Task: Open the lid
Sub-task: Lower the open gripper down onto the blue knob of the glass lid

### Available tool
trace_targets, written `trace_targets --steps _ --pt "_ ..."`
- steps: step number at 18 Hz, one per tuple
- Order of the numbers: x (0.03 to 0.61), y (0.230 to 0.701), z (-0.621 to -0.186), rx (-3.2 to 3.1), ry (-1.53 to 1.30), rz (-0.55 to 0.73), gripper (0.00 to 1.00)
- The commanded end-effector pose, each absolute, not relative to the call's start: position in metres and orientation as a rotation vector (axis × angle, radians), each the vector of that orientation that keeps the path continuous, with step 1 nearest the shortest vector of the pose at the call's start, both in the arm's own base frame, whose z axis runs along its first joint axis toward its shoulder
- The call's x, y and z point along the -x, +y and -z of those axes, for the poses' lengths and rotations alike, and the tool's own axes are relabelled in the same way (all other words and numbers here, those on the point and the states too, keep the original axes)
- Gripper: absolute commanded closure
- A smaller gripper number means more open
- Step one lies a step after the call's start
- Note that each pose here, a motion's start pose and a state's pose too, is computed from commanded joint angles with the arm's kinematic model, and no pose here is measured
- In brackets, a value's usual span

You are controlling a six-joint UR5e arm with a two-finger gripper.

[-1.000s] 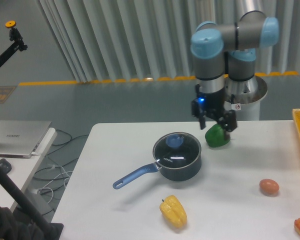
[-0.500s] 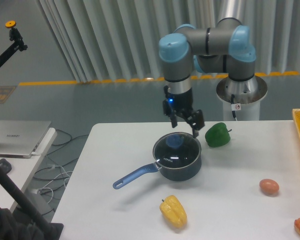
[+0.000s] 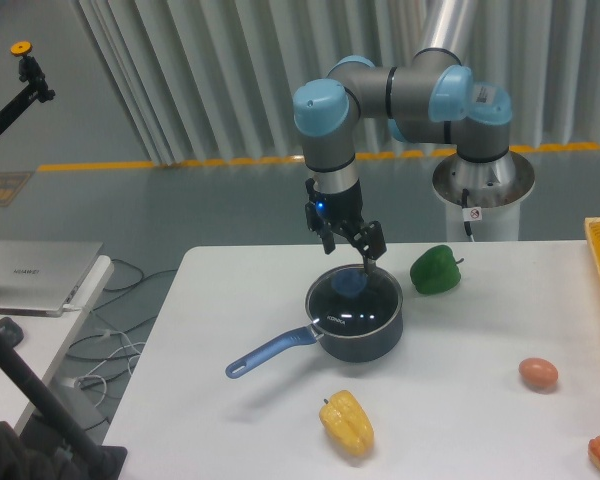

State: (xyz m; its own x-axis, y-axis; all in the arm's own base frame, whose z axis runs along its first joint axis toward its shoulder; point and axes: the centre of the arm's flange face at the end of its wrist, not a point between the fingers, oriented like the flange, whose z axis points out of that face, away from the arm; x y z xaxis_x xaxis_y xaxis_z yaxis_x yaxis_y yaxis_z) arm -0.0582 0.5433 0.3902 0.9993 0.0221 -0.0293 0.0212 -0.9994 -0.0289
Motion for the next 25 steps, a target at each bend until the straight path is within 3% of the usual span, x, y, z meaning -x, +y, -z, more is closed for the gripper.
trace_targets --steps 15,25 --pt "0.071 0.559 -0.397 3.073 -0.237 -0.054 0.0" --pt "0.076 0.572 -0.371 3.118 -0.254 -0.043 0.0"
